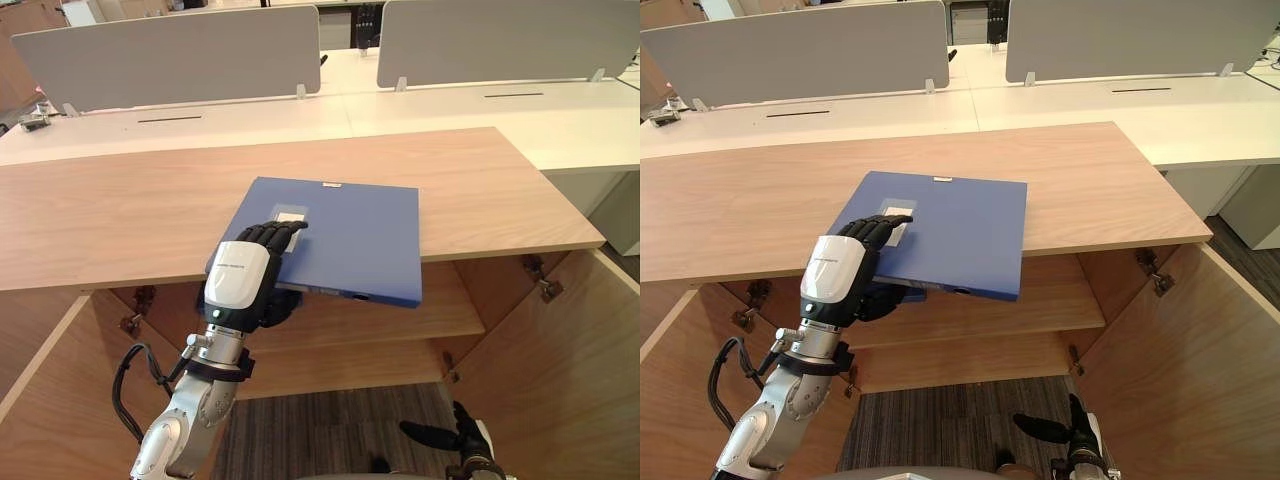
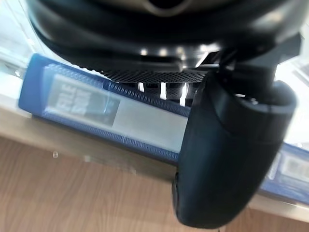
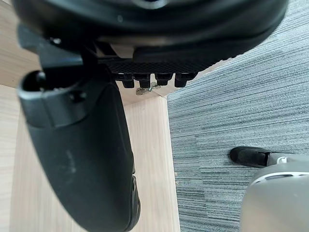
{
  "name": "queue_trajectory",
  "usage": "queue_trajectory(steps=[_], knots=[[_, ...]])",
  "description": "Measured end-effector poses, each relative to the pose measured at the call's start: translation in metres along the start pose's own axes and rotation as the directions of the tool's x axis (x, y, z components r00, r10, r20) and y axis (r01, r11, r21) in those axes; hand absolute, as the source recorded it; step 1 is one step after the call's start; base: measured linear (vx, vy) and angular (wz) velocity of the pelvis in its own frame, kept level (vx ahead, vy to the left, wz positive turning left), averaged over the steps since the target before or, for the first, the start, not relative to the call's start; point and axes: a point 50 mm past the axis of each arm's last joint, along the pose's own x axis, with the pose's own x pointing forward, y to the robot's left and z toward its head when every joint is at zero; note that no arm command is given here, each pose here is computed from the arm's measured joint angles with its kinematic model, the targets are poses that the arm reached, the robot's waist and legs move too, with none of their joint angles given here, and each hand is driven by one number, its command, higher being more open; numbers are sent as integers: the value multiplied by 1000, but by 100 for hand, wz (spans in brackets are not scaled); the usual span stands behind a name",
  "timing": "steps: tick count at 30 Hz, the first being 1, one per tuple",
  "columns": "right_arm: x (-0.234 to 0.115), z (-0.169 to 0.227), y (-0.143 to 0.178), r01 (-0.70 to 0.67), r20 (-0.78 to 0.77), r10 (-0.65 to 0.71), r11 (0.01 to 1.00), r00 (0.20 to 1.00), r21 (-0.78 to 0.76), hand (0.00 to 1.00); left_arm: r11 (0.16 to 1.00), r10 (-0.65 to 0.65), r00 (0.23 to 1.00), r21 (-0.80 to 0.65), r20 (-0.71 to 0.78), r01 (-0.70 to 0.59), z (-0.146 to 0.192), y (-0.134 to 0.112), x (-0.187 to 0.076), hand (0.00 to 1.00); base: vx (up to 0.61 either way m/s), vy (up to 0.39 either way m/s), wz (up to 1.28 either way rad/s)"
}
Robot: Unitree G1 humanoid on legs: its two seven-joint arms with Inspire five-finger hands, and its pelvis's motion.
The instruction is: Walk over to the cabinet, pick up the folder, carry it to the office cabinet, place the folder inside the office cabinet, then close the office cabinet door
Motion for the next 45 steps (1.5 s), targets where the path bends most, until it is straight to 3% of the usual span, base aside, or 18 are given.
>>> queue_trajectory(steps=[4, 8, 11, 14, 16, 19, 22, 24, 27, 32, 38, 40, 45], knots=[[0, 0, 0, -5, -1, 5, 1000, 1000, 2, 100, 994, 93, 996, -49, -6, -94, 5, 7, 7, 0, -17, 3, 0], [0, 0, 0, -2, -4, 2, 1000, 1000, 24, 100, 992, 70, 997, -105, -37, -74, 3, 4, 4, 0, 0, 0, 0], [0, 0, 2, -1, -3, 1, 999, 1000, 36, 100, 980, 73, 996, -180, -59, -82, 7, 6, 2, 0, 16, 21, -4], [-1, 7, 7, -6, 26, 4, 998, 1000, 67, 100, 931, 97, 992, -345, -77, -118, 20, 16, -1, 0, 5, 4, -7], [-3, 20, 10, -9, 86, -1, 994, 996, 111, 100, 850, 117, 990, -508, -80, -142, 31, 24, -3, 0, -13, 10, -15], [-17, 65, 5, -32, 293, -48, 965, 955, 262, 100, 574, 122, 984, -800, -127, -175, 37, 35, -8, 0, -39, 8, -21], [-33, 92, -5, -55, 421, -104, 935, 901, 350, 100, 354, 113, 978, -912, -178, -206, 31, 41, -14, 0, -39, -7, -13], [-51, 113, -11, -98, 525, -138, 913, 840, 397, 100, 164, 118, 969, -958, -217, -235, 25, 48, -20, 0, -18, -9, -15], [-72, 136, -16, -179, 636, -142, 893, 759, 414, 100, 59, 134, 954, -958, -270, -279, 18, 54, -25, 0, -1, -2, -14], [-116, 183, -22, -393, 843, -142, 837, 518, 382, 100, -24, 109, 939, -945, -327, -326, 9, 52, -32, 0, -14, -7, -8], [-133, 197, -21, -500, 892, -128, 790, 433, 356, 100, -123, 81, 944, -943, -320, -309, 9, 49, -34, 0, -33, -16, -6], [-144, 213, -18, -537, 938, -72, 804, 340, 257, 100, -139, 73, 951, -947, -301, -289, 11, 47, -33, 0, -42, -21, -13], [-186, 267, 7, -598, 980, 183, 778, -78, -193, 100, -195, -24, 991, -972, -131, -133, 23, 28, -27, 0, -39, -24, -2]])
